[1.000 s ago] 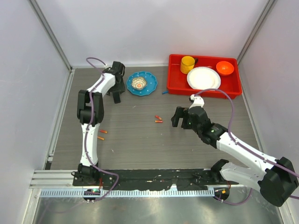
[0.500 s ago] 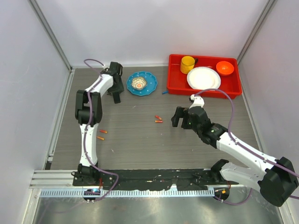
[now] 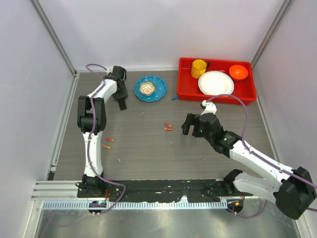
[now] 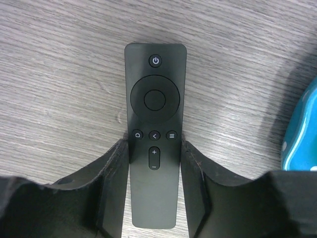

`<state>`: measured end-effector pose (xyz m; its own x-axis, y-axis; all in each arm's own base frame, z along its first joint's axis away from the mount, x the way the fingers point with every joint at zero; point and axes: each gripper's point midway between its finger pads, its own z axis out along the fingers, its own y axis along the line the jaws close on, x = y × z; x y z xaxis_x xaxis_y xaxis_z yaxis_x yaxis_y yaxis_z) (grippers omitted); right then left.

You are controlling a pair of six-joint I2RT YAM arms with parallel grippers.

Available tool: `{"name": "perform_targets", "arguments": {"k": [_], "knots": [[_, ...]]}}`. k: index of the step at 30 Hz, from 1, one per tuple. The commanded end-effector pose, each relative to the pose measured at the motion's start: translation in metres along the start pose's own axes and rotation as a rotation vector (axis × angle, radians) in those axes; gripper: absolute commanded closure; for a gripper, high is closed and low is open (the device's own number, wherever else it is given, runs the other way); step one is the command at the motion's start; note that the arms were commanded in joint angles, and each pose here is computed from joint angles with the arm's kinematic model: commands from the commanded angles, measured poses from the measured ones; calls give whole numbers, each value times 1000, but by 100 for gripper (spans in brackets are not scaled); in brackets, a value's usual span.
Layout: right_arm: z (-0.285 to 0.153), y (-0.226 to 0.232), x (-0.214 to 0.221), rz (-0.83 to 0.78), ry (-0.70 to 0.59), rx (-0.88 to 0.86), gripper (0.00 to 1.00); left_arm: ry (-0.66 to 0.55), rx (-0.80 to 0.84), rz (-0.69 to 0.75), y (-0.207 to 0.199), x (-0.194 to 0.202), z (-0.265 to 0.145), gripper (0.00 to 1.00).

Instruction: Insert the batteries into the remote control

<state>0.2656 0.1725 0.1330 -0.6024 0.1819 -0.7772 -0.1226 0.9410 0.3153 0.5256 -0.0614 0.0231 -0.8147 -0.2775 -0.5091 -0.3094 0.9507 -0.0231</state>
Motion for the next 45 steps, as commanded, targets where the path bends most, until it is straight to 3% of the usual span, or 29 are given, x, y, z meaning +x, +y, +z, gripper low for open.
{"name": "perform_targets", "arguments": {"k": [1, 6, 7, 9, 11, 12, 14, 15, 17, 18, 21, 23, 31, 36, 45], "knots": [[-4, 5, -12, 23, -34, -8, 3, 123, 20, -1, 1, 35, 12, 66], [-7, 10, -19, 26, -44, -23, 3, 58, 184, -70, -23, 15, -32, 70], [-7, 12, -23, 26, -49, -28, 3, -18, 242, -102, -32, -7, -57, 71], [-7, 13, -25, 25, -47, -25, 3, -16, 347, -144, -45, -4, -83, 75], [-9, 17, -31, 26, -57, -35, 3, -115, 431, -158, -53, -23, -129, 79], [-9, 17, -33, 26, -61, -35, 3, -94, 459, -156, -54, -9, -135, 80], [-11, 20, -38, 35, -77, -40, 3, -179, 574, -187, -63, -19, -182, 83], [-12, 21, -41, 50, -87, -43, 4, -122, 651, -187, -68, 7, -188, 84], [-13, 24, -47, 85, -113, -57, 5, -222, 846, -228, -79, -2, -240, 85], [-13, 27, -49, 123, -123, -65, 5, -246, 911, -237, -81, 11, -240, 85], [-21, 44, -54, 163, -157, -177, 5, -272, 1119, -281, -83, 38, -280, 100], [-29, 61, -56, 183, -164, -293, 2, -273, 1222, -306, -85, 54, -301, 100], [-60, 122, -33, 211, -44, -697, 0, -488, 1595, -243, -73, 105, -394, 100], [-76, 139, -21, 298, 14, -864, 0, -599, 1707, -268, -55, 118, -415, 100], [-94, 144, -28, 374, -45, -956, 0, -549, 1825, -311, -49, 136, -425, 100]]}}
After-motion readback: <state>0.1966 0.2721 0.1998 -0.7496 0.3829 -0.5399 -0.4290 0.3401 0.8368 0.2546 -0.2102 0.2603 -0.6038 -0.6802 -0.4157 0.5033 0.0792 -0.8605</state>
